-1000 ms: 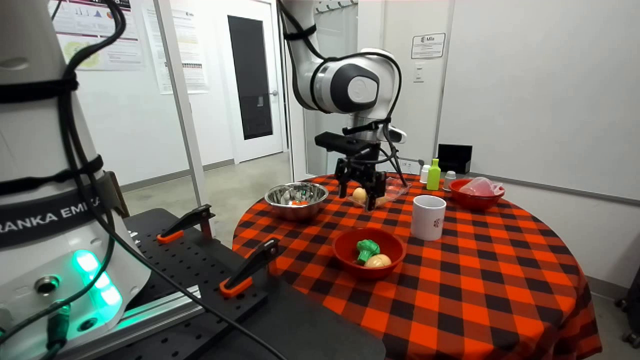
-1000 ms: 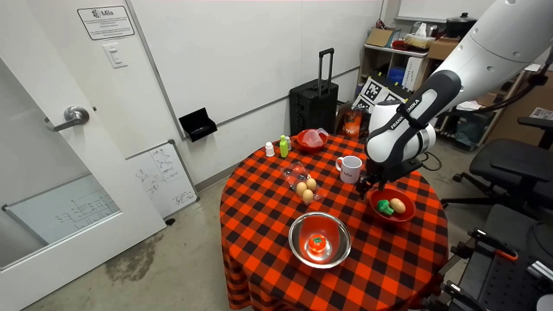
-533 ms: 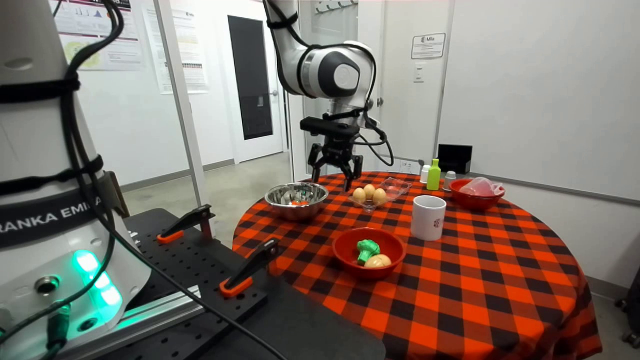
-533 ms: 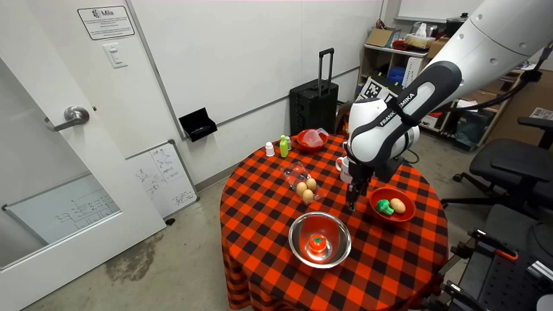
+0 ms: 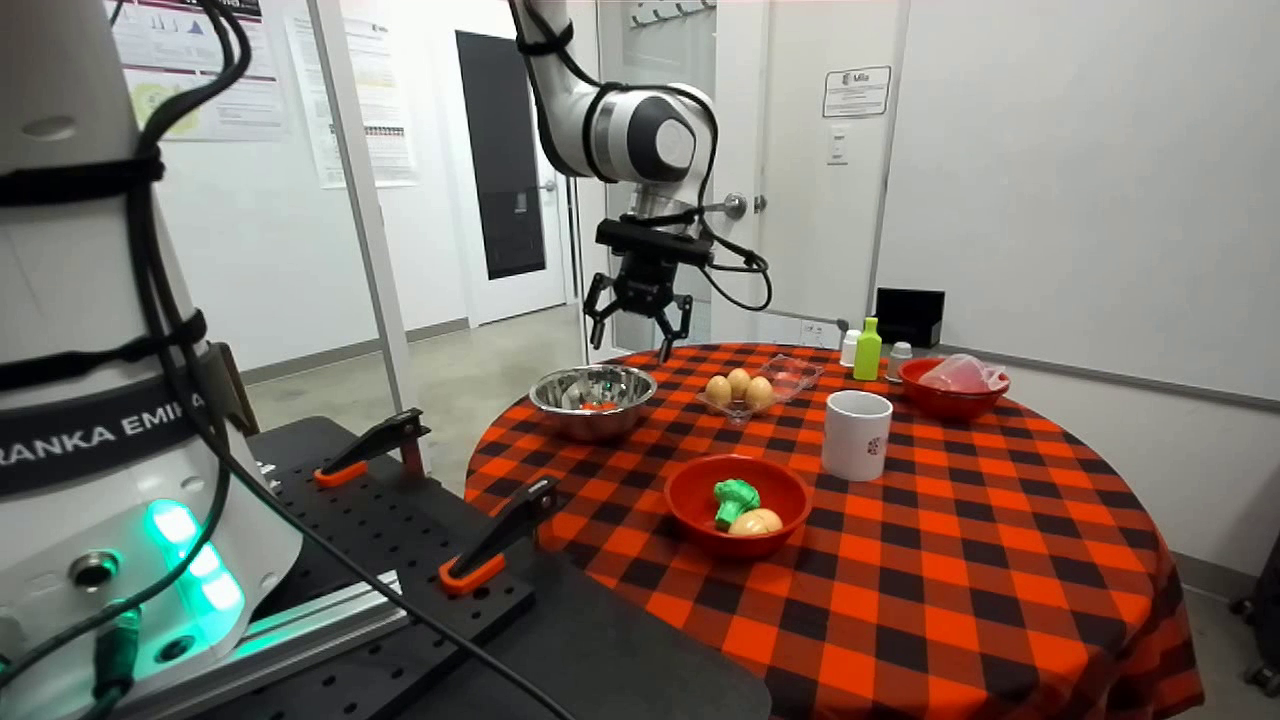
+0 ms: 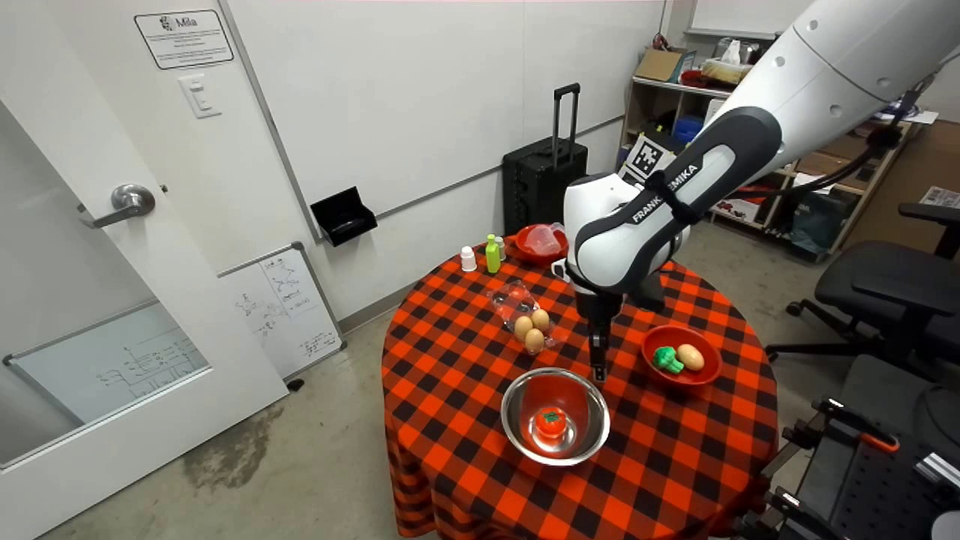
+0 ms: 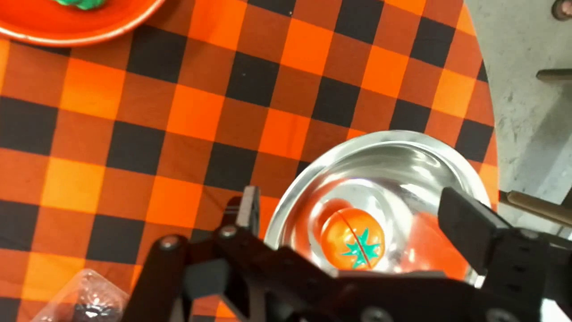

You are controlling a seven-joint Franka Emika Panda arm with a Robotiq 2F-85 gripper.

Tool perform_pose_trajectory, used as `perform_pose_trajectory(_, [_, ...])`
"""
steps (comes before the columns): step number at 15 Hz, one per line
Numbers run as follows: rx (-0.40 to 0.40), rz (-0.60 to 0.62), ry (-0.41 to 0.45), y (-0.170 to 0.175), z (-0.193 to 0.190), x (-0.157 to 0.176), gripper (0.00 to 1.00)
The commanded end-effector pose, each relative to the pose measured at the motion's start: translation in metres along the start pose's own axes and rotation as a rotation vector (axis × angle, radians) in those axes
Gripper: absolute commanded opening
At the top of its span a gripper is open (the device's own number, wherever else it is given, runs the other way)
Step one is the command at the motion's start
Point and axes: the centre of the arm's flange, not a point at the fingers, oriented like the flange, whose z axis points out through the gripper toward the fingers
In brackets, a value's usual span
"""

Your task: Put the egg, broccoli and tomato plush in the orange bowl

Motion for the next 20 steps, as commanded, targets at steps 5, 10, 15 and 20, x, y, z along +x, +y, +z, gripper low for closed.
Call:
perform_pose_trajectory(5, [-0.082, -0.298, -0.096, -0.022, 0.027, 0.043, 1.00])
perform_pose_trajectory(10, [-0.106, -0.336, -0.076, -0.037, 0.039, 0.048, 1.00])
perform_pose_trajectory(15, [-0.127, -0.390, -0.053, -0.054, 0.050, 0.055, 1.00])
perform_pose_trajectory(20, [-0.119, -0.461, -0.038, -0.066, 0.060, 0.062, 1.00])
